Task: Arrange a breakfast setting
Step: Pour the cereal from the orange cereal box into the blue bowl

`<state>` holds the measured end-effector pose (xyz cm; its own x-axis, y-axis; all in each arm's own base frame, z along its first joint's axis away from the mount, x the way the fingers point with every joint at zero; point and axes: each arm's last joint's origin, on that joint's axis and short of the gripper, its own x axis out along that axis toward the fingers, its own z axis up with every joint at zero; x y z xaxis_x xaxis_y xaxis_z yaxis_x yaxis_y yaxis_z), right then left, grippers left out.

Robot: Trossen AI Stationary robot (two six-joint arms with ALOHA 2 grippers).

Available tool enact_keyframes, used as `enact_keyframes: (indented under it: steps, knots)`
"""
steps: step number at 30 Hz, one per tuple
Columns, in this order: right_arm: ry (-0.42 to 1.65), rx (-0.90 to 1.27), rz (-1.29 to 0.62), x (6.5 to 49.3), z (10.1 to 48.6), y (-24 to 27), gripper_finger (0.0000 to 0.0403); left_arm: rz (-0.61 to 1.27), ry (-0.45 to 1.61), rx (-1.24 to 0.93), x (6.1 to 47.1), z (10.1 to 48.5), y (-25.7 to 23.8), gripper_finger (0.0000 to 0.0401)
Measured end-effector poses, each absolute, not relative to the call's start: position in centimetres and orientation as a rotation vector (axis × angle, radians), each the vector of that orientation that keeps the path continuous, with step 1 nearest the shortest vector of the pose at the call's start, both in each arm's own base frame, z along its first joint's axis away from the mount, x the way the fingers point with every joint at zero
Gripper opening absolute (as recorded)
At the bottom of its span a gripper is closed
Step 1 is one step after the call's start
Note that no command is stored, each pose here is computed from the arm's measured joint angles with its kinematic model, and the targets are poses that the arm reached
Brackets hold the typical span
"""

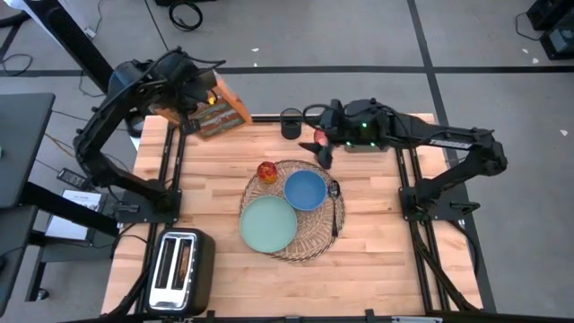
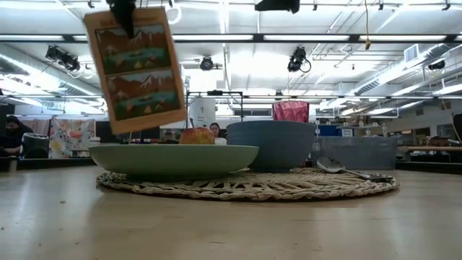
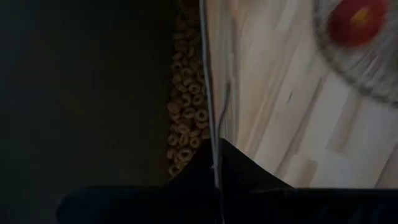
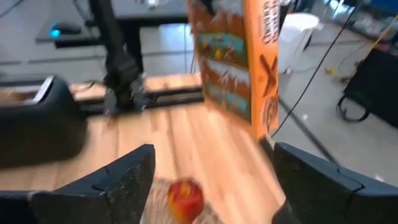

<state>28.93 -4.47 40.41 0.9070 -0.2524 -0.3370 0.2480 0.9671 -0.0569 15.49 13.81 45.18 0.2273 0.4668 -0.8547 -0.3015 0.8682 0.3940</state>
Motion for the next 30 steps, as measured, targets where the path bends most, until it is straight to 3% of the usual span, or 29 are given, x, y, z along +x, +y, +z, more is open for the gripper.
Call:
enact_keyframes:
  steps: [9, 30]
  knots:
    - [0.293, -0.016, -0.189, 32.7, 38.5, -6.6, 0.0396, 0.467, 1.052, 0.233, 15.6, 48.4, 9.9, 0.0001]
    - [0.302, 0.002, -0.128, 36.8, 34.5, -9.4, 0.0397, 0.313, 0.942, 0.252, 16.2, 49.0, 5.2, 0.0000]
